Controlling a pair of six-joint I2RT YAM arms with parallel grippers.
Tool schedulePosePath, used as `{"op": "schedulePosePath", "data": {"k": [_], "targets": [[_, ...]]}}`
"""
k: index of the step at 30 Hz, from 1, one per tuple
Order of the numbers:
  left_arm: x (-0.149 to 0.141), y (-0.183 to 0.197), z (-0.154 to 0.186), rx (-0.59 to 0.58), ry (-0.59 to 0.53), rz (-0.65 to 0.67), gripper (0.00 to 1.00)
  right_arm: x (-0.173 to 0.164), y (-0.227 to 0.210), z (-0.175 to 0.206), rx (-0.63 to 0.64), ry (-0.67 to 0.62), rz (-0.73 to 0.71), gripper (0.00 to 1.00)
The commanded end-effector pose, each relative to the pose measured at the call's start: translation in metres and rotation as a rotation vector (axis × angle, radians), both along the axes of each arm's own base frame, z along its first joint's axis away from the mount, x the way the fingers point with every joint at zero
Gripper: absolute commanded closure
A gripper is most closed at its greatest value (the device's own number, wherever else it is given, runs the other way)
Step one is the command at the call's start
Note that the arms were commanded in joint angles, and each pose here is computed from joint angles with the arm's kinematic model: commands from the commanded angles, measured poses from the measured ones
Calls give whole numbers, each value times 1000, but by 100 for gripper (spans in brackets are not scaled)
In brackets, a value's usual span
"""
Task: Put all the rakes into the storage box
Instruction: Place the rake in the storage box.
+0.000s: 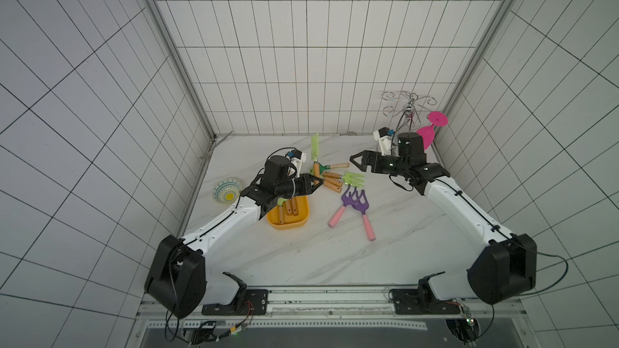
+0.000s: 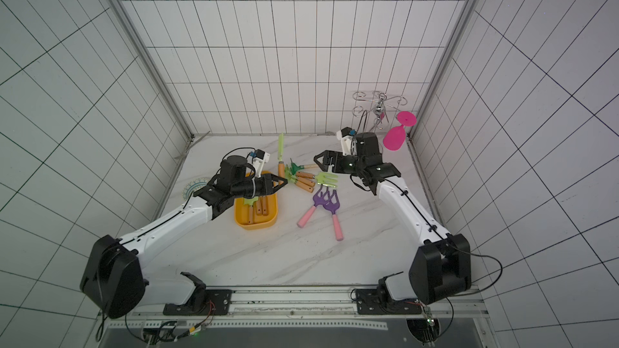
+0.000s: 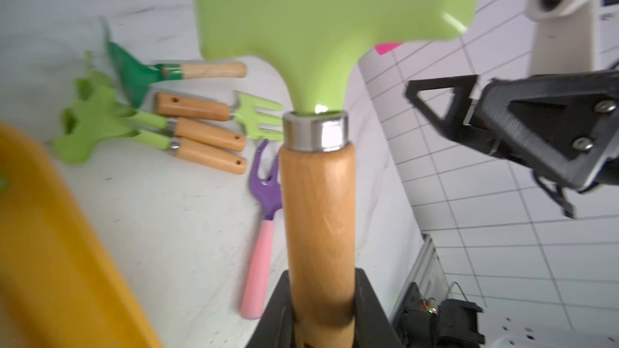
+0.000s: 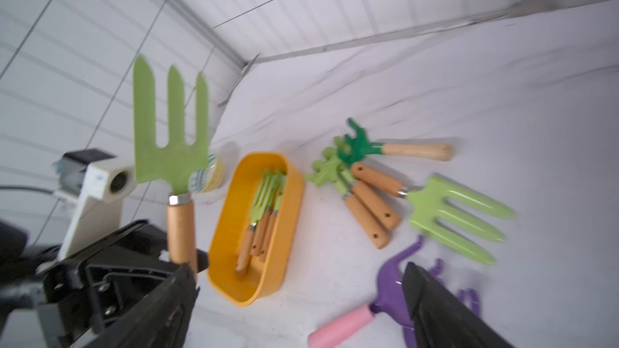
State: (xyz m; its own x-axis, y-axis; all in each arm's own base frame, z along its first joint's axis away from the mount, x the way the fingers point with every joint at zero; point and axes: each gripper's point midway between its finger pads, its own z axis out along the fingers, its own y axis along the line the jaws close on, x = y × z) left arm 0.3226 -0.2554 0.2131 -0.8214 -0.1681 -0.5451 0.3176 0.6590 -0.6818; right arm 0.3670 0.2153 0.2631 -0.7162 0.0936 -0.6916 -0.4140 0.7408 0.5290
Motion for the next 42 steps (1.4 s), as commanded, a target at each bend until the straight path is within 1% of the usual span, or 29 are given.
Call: {"op": "schedulePosePath", "data": {"k": [1, 3, 7, 12, 20, 24, 29, 31, 33, 35, 39, 42], "targets": [[-6, 66, -47, 372, 124, 210, 85, 0, -73, -71, -266, 176, -250, 1], [-13, 82, -63, 456, 190, 257, 85, -7, -80, -92, -298, 235, -266, 1], [-25, 100, -87, 549, 297, 324, 85, -14, -77, -115, -279, 298, -261, 1], [-36, 111, -114, 651, 405, 334, 86, -20, -70, -133, -266, 358, -224, 0], [-38, 118, -142, 760, 502, 337, 86, -29, -69, -151, -279, 394, -195, 1], [-41, 122, -151, 812, 541, 333, 86, -31, -70, -158, -292, 403, -183, 1], [-46, 128, -160, 860, 587, 334, 84, -30, -66, -163, -286, 407, -164, 1], [-48, 133, -161, 888, 602, 349, 80, -27, -64, -164, -281, 409, -152, 1], [-49, 136, -159, 905, 609, 358, 72, -25, -61, -164, -276, 409, -144, 1], [-48, 137, -156, 911, 606, 367, 68, -23, -58, -161, -273, 396, -134, 1], [-43, 136, -137, 915, 547, 388, 55, -20, -49, -153, -287, 359, -107, 2], [-37, 134, -115, 914, 483, 402, 48, -17, -41, -146, -344, 311, -91, 2]]}}
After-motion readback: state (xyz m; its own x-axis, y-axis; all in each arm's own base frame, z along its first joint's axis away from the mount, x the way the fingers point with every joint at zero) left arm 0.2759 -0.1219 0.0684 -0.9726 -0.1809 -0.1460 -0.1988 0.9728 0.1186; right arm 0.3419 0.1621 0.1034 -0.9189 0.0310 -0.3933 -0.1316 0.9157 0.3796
